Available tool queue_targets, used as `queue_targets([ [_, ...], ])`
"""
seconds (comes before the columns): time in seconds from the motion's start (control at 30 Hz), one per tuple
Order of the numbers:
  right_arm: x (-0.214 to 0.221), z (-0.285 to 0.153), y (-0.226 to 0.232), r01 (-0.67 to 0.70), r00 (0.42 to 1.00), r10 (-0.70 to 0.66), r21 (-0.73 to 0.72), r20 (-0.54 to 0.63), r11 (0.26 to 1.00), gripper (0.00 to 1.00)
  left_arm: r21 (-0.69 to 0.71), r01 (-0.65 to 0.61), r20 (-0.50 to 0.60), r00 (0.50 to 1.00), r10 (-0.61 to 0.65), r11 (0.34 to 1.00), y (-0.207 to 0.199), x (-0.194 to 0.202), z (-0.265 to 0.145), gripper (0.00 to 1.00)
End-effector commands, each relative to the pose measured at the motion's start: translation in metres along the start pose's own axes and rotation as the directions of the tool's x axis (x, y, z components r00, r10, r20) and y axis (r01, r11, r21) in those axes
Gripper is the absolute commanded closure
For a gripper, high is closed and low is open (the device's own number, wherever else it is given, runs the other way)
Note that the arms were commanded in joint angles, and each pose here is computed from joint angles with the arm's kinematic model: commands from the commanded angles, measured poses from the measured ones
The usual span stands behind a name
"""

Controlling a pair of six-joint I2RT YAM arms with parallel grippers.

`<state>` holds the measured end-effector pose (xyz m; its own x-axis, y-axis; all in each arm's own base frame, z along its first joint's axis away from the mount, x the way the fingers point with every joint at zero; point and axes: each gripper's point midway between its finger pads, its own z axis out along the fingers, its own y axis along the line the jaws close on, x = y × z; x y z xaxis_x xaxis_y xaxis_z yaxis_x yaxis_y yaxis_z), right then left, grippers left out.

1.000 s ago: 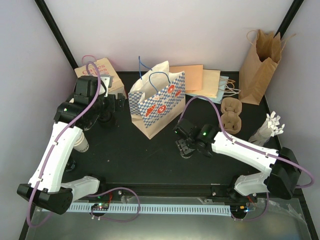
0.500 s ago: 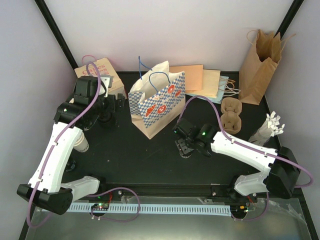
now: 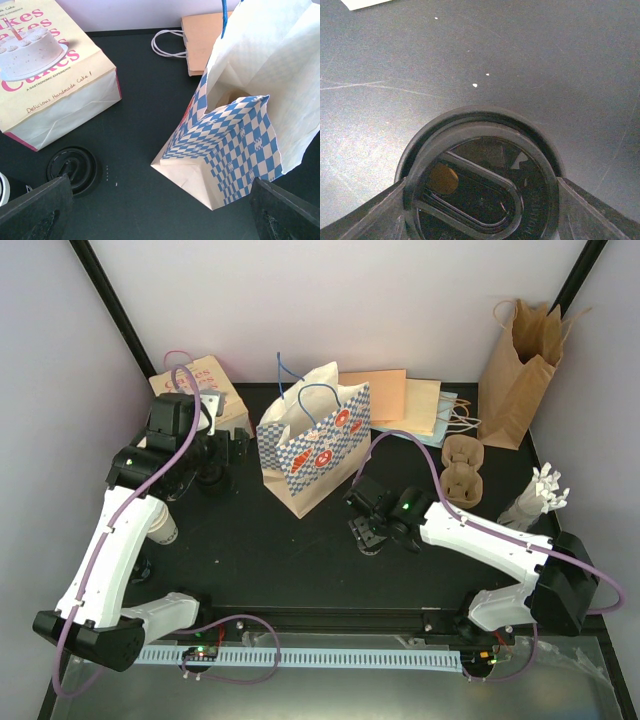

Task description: Pack the takeout coffee

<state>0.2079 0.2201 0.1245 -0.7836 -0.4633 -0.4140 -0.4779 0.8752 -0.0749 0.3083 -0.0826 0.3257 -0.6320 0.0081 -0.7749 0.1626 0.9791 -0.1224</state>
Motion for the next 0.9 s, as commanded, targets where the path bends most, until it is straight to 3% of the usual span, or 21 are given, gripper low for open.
queue_targets([
  [0.0,0.0052,0.0039,-0.0007,0.018,0.999,-0.017,0.007,-0.039,1.000,0.25,-0.011,-0.011,0.020,1.000,0.011,1.000,0.0040,-0.0023,-0.0071,0.01],
  [0.6,0.0066,0.0026,-0.0010,0.025,0.999,-0.024,0.005,-0.045,1.000,0.21,-0.004,-0.017,0.026,1.000,0.017,1.000,0.0030,-0.0024,-0.0109,0.01],
  [0.87,0.0067,0.0011,-0.0018,0.033,0.998,-0.033,0.008,-0.045,0.999,0.13,0.006,-0.024,0.025,0.999,0.023,1.000,0.0011,-0.0035,-0.0095,0.01],
])
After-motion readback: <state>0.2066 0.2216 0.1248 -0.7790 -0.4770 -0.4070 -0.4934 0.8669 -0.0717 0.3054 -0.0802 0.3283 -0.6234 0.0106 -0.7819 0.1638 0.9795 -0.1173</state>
